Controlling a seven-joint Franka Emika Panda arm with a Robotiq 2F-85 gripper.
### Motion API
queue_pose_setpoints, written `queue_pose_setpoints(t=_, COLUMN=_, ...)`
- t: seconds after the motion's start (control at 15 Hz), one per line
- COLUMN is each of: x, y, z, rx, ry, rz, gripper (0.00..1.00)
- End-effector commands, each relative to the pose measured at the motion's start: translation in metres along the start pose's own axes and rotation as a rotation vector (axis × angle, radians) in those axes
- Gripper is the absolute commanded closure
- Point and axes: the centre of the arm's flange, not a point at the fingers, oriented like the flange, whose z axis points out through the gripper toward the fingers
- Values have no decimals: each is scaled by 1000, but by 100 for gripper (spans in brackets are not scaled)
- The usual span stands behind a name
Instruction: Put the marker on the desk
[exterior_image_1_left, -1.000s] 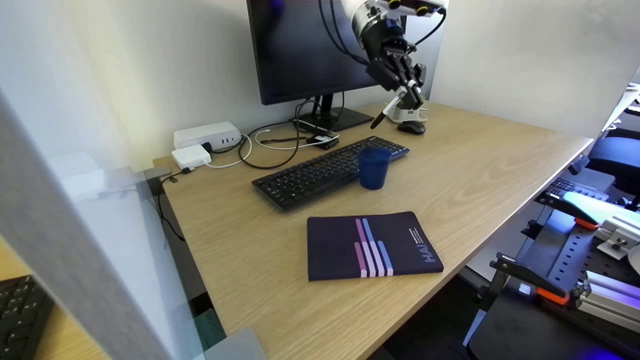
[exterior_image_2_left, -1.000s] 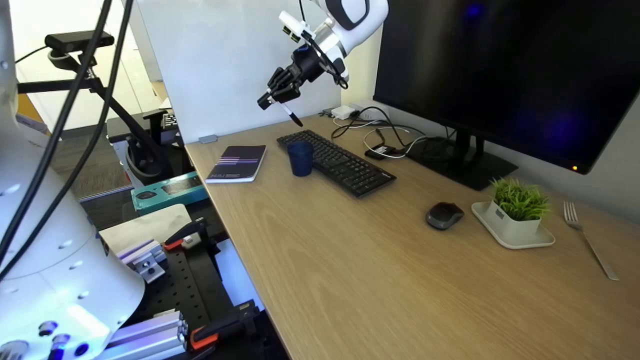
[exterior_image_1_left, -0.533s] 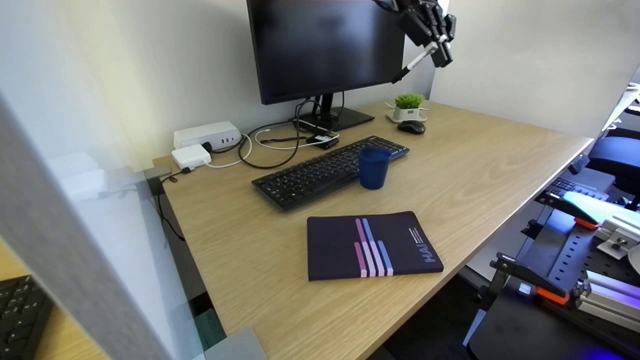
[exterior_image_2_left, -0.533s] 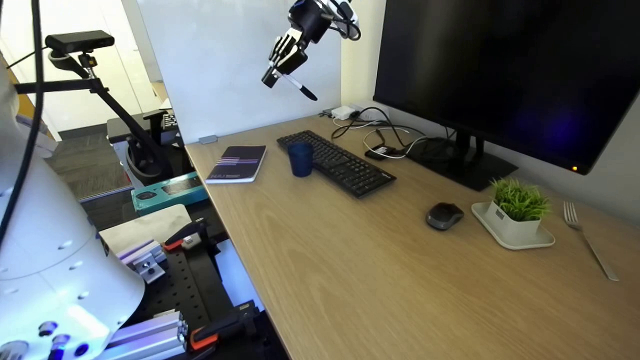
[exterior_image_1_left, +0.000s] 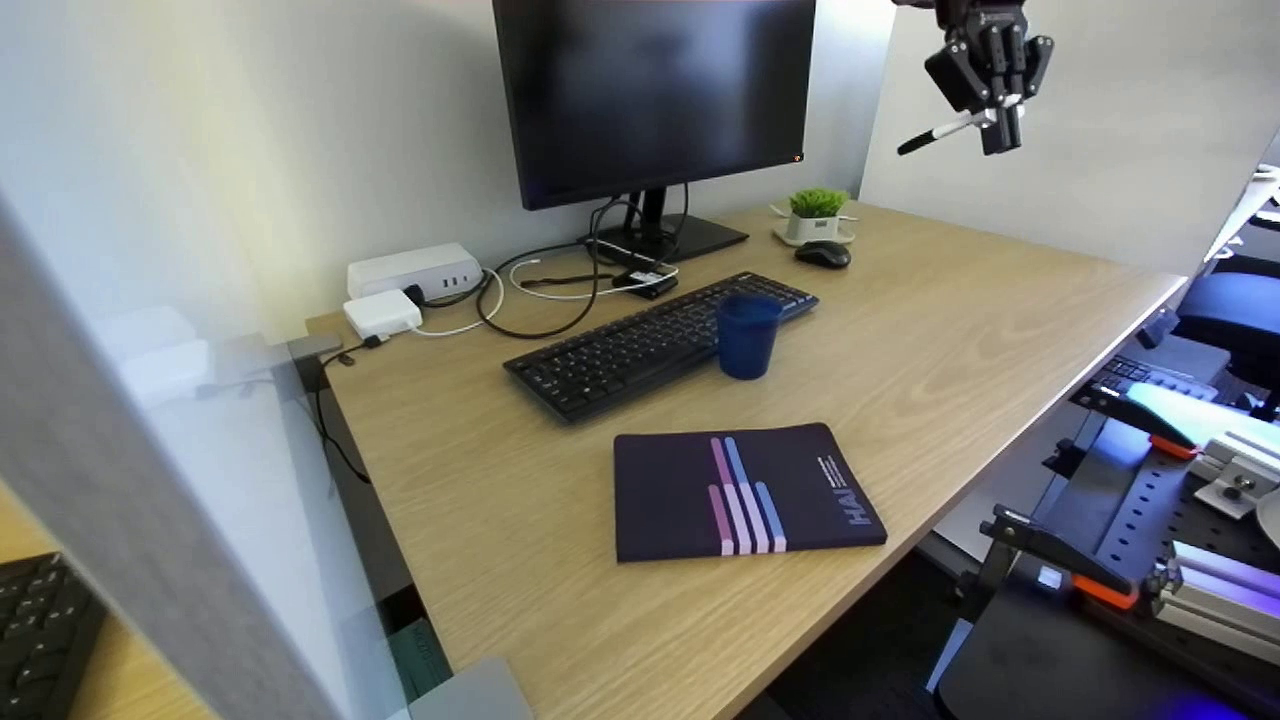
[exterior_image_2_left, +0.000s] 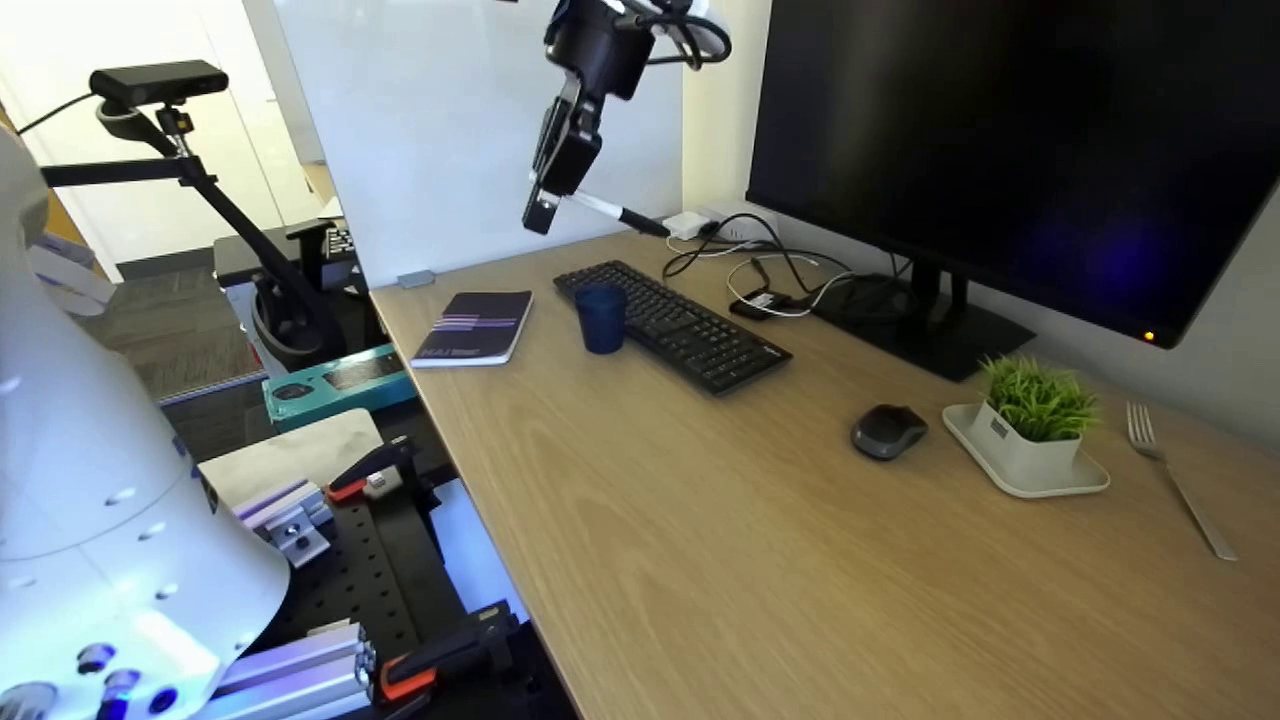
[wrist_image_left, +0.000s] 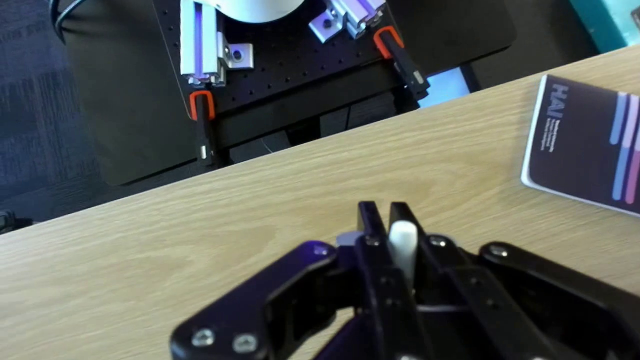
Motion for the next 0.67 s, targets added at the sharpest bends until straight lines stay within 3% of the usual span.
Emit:
queue_pose_setpoints(t=0.0, x=-22, y=38, z=34, rx=12, ry=127, rz=105, gripper=97)
queue_pose_setpoints(t=0.27, x=-13, y=68, z=78, rx=31, ry=210, rz=219, gripper=97)
queue_pose_setpoints(t=0.6, x=10, y=61, z=115, rx=32, ry=279, rz=270, gripper=97)
